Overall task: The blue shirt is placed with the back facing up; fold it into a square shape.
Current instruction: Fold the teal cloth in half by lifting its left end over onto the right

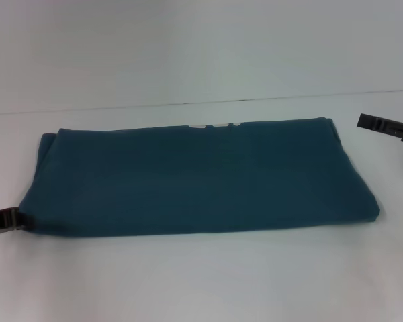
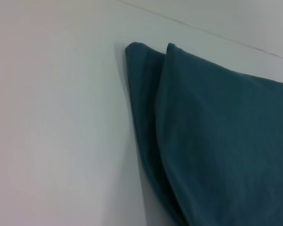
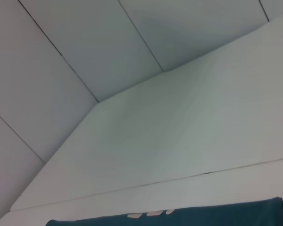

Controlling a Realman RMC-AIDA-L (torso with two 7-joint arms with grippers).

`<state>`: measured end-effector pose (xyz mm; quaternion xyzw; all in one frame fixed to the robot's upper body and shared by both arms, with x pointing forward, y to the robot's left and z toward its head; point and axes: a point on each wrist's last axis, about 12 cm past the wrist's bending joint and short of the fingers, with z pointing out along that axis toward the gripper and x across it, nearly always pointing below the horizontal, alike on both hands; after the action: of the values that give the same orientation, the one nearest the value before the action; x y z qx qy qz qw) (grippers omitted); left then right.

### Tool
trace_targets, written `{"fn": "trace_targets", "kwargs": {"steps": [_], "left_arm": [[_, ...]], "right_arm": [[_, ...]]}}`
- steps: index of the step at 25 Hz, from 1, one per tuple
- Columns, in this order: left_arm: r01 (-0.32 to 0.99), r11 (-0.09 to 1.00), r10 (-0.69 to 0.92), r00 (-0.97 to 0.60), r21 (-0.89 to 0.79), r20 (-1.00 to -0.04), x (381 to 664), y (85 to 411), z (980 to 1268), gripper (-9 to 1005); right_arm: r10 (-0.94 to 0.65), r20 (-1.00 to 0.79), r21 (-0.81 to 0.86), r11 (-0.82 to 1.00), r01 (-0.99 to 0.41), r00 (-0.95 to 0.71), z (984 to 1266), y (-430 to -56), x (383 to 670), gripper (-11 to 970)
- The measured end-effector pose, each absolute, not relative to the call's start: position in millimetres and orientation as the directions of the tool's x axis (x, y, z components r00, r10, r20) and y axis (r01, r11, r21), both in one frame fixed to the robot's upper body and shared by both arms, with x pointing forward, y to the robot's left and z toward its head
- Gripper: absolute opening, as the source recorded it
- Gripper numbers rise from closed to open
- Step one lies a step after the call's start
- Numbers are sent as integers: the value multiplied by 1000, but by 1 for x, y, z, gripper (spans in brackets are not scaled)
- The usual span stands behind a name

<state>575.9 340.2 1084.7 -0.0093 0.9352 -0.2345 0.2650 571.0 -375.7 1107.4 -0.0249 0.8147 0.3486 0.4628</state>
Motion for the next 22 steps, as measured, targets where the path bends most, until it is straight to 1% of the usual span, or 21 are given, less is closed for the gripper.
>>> {"fn": "trace_targets", "kwargs": {"steps": [7,17,22], "left_arm": [[83,891,-178,-841,-447,-511,566,357,1082,26],[8,901,-255,-799,-434,-544,541,408,1093,27],[-40,920,-267,-793,-390,-548,530,430,1097,27]], "right_arm": [[304,-773,553,752,-357,-557,1100,-370,567,906],[333,-759,574,747,-335,-559,1089,-356,569,905],[337,-758,582,735,-347,-558,1089,-344,575,905]]}}
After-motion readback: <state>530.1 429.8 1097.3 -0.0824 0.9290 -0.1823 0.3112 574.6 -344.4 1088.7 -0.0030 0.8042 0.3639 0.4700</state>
